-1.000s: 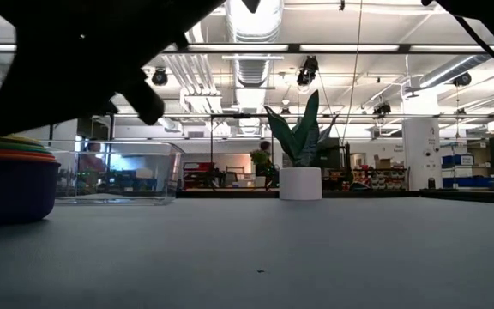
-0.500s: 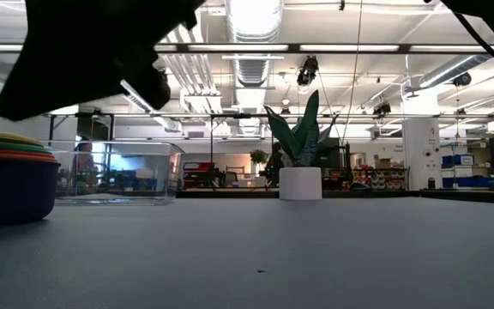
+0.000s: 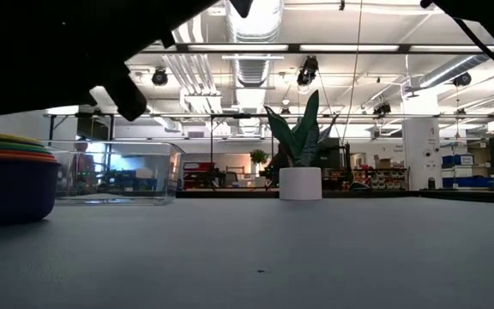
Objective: Nest measuring cups in basket
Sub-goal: Stack the yellow measuring cup on top of the blue measuring cup
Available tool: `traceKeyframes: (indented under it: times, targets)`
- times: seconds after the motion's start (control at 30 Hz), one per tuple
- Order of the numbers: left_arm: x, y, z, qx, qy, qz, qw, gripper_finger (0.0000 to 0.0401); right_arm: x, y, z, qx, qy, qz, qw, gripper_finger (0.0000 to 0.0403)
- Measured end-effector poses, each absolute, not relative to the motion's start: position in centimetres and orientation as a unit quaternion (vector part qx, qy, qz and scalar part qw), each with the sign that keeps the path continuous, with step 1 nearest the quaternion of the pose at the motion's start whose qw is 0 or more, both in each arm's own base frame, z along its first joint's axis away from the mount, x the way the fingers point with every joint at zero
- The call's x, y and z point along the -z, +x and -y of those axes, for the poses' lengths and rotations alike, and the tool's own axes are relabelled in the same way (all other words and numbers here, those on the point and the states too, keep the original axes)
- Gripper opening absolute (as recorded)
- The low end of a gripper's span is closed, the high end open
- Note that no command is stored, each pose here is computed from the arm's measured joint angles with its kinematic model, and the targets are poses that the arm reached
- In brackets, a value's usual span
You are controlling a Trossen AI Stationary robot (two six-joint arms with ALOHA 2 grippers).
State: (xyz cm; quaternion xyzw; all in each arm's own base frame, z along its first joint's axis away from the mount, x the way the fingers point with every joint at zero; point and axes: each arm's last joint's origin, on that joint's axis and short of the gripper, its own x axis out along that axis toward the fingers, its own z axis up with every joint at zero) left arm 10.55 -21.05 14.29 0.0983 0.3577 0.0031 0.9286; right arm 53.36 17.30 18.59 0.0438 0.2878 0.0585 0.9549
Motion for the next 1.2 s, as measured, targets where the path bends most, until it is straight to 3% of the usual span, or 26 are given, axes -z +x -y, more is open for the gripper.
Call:
traceKeyframes:
  times: [0.3,0.57,1.2]
  targets:
    - [-14.3,10.6,21.1,-0.003,0.097,-0.358,0.929,0.0000,-18.9,52.7,-16.7,-0.048,0.026,-0.346,0.937,0.0009]
    - [-15.2,10.6,21.6,0.015,0.098,-0.394,0.914,0.0000,-17.6,53.5,-16.8,-0.050,0.031,-0.327,0.943,0.0009]
    - [-15.3,10.9,21.5,0.000,0.124,-0.348,0.929,0.0000,-17.5,53.9,-17.0,-0.057,0.028,-0.299,0.952,0.0009]
